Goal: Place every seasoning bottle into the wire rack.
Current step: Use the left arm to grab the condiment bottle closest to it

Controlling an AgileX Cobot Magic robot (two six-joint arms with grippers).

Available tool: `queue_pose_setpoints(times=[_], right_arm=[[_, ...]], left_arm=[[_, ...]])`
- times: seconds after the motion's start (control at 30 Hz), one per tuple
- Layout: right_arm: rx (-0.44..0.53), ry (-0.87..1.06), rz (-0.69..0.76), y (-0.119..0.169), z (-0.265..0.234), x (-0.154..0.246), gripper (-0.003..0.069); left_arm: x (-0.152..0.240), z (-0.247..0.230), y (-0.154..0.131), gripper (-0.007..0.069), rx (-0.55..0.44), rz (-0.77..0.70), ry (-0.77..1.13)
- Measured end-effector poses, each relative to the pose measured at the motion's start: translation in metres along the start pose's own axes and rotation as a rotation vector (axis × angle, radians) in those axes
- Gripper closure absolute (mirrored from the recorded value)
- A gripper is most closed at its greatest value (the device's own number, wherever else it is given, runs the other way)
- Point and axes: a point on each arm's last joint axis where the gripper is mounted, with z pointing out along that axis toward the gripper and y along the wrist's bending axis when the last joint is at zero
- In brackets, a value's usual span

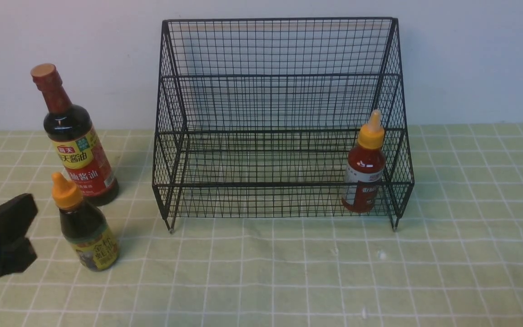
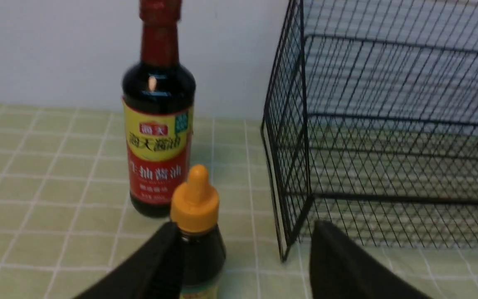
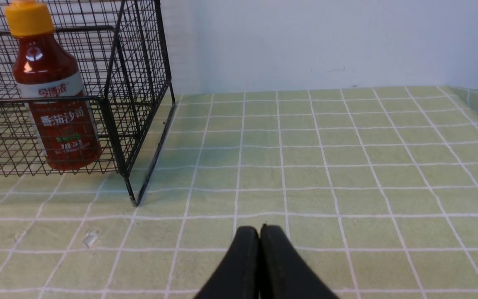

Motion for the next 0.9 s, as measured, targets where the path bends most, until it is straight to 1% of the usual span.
queue_pose_setpoints(times=[0.1, 0.17, 0.2, 0.27, 0.43, 0.63, 0.67, 0.77, 0.9], right_arm=[[0.0, 0.0, 0.0, 0.0, 0.0, 0.0, 0.0673], [0.0, 0.0, 0.0, 0.0, 0.0, 0.0, 0.0673], [0.0, 0.0, 0.0, 0.0, 0.0, 0.0, 0.0673], [0.0, 0.0, 0.0, 0.0, 0.0, 0.0, 0.0673], [0.0, 0.0, 0.0, 0.0, 0.0, 0.0, 0.0673], [0.0, 0.0, 0.001, 0.0, 0.0, 0.0, 0.0673], [0.0, 0.0, 0.002, 0.0, 0.0, 0.0, 0.0673], [0.0, 0.0, 0.002, 0.0, 0.0, 0.0, 0.0673], [0.0, 0.0, 0.002, 0.0, 0.0, 0.0, 0.0673]], left_arm=[[-0.019, 0.018, -0.005, 0.0129, 0.012, 0.007, 0.144], [-0.036, 0.03, -0.009, 0.0097, 0.016, 0.027, 0.212], [-0.037, 0.031, -0.009, 0.0095, 0.016, 0.029, 0.225], [-0.054, 0.047, -0.01, 0.0082, 0.003, 0.072, 0.278], [-0.072, 0.074, -0.007, 0.0082, -0.039, 0.123, 0.354], [-0.069, 0.105, -0.001, 0.0082, -0.077, 0.131, 0.443], [-0.062, 0.117, 0.002, 0.0082, -0.082, 0.128, 0.483], [-0.052, 0.132, 0.005, 0.0082, -0.09, 0.121, 0.539], [-0.042, 0.145, 0.008, 0.0082, -0.096, 0.119, 0.591]])
